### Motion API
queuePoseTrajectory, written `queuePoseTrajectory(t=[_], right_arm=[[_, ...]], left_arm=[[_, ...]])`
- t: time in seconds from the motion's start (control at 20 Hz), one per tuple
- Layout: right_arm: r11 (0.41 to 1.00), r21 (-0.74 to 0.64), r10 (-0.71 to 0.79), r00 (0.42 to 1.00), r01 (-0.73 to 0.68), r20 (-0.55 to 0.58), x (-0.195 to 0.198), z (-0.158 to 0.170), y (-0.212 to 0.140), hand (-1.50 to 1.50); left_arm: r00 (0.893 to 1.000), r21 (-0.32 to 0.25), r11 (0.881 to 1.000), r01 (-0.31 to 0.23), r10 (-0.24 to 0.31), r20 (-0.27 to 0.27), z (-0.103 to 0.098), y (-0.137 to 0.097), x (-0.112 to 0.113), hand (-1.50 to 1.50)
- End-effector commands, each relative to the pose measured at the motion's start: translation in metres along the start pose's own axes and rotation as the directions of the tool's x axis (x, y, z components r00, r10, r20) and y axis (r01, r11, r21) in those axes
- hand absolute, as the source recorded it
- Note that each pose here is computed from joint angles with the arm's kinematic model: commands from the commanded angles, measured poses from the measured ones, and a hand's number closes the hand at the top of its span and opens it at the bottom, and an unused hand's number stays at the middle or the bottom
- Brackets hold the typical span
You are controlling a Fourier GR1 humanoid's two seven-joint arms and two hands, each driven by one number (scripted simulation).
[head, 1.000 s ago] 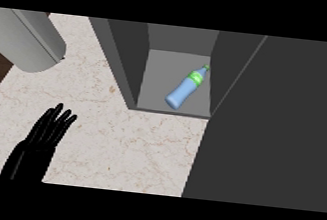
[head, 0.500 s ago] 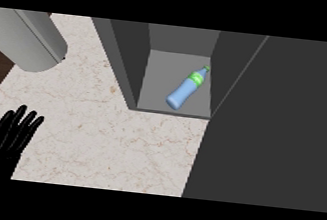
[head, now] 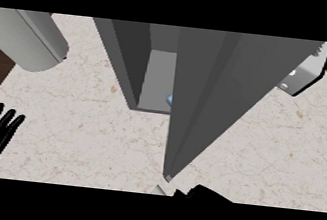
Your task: Pick up the bottled water, place it into the cabinet and close the cabinet
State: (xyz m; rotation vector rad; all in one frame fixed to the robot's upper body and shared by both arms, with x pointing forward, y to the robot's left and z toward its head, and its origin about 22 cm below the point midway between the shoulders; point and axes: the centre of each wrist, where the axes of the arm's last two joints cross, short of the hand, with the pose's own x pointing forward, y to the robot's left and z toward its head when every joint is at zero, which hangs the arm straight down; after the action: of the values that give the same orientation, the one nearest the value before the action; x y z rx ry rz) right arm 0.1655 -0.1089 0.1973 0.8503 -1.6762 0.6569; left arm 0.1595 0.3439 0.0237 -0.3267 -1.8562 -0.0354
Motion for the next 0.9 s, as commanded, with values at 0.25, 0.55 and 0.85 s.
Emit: queuePoseTrajectory(t=[0.25, 0.55, 0.85], right_arm=[[0.992, -0.126, 0.023, 1.0, -0.023, -0.004, -0.01, -0.084, 0.049, 1.5], [0.973, -0.215, -0.088, 0.996, 0.083, -0.012, -0.007, -0.131, 0.032, 1.5], [0.991, 0.074, -0.097, 0.986, 0.107, -0.133, -0.002, -0.151, 0.019, 1.5]], left_arm=[[1.0, -0.016, 1.0, -0.004, 0.004, 0.002, 0.005, 0.003, 0.027, -1.5], [1.0, -0.031, 0.999, -0.009, 0.01, 0.028, -0.016, 0.001, 0.053, -1.5], [1.0, -0.012, 1.0, 0.006, -0.006, 0.027, -0.003, 0.002, 0.051, -1.5]])
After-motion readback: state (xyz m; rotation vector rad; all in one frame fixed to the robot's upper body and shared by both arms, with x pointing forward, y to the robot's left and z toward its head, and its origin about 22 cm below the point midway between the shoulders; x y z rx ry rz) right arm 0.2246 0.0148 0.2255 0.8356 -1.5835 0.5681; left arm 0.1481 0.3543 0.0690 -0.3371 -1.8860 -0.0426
